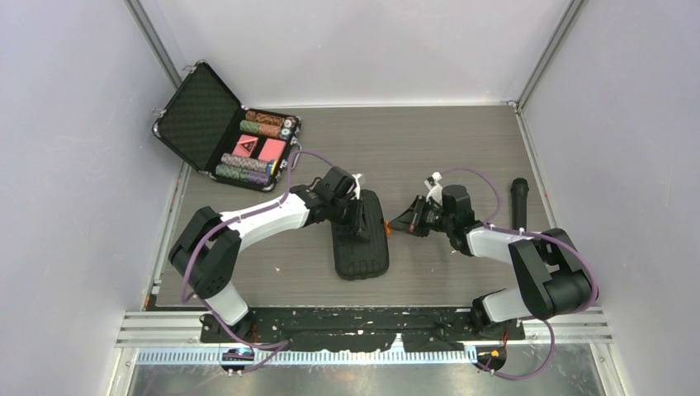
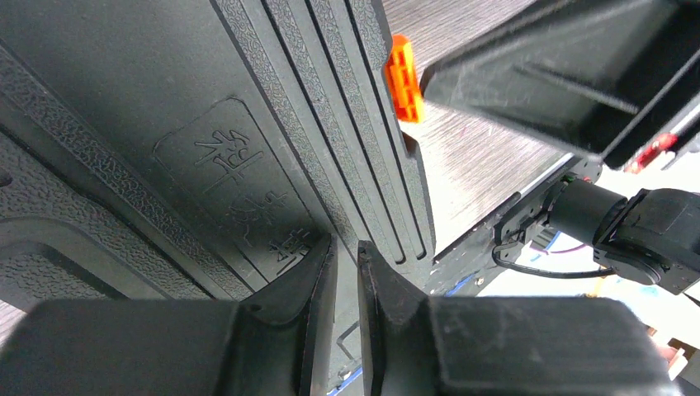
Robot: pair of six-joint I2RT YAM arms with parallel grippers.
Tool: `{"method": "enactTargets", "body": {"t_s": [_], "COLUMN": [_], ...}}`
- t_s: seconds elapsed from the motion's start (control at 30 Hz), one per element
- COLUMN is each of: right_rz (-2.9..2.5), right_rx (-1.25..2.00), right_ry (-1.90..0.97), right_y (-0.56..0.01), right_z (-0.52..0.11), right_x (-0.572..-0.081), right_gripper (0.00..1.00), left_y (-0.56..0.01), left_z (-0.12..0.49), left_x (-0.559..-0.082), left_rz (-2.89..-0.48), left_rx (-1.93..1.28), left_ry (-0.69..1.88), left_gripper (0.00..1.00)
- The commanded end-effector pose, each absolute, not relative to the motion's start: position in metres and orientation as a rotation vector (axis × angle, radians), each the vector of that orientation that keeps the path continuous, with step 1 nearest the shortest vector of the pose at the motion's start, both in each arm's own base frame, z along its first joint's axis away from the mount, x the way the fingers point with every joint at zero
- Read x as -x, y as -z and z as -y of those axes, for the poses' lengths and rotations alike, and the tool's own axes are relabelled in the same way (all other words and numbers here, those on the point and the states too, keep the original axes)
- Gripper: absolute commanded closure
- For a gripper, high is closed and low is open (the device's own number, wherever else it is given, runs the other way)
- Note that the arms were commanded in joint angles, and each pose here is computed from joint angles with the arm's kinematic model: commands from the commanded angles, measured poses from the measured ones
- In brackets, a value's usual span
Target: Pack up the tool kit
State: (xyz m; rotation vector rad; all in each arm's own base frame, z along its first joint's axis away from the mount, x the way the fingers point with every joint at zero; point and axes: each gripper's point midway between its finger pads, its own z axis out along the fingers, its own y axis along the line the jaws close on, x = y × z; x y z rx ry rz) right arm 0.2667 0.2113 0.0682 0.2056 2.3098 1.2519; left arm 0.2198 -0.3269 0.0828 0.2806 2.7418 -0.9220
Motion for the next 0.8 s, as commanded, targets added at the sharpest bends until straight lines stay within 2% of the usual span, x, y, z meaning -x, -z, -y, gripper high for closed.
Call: {"method": "enactTargets", "body": {"t_s": [0.0, 0.33, 0.43, 0.63, 0.77], "right_rz": [-2.229, -2.285, -2.287, -2.346, -2.383], "right_rx": [-0.079, -0.115, -0.115, -0.027, -0.037], "right_ry": [-1.432, -1.426, -1.416, -1.085, -0.86], "right_y": [-0.1, -0.08, -0.082, -0.08, -0.071], "right_z": [-0.236, -0.243, -0.241, -0.213, -0.189], "right_x": [-0.259, -0.256, -0.253, -0.264, -0.269], "right_gripper": [0.93, 0.92, 0.88, 0.73, 0.68], "left_y": [-0.046, -0.047, -0.049, -0.046, -0.043], "left_z": [0.304, 0.297, 0.294, 0.266, 0.238], "left_x": [-0.199, -0.202, -0.202, -0.205, -0.207], "left_rz": [-2.866, -2.859, -2.847, -2.854, -2.869], "left_rx": [-0.319, -0.303, -0.309, -0.319, -0.363], "left_ry": [0.765, 0.746, 0.74, 0.653, 0.528], "left_gripper": [0.81, 0.82, 0.82, 0.82, 0.82]}}
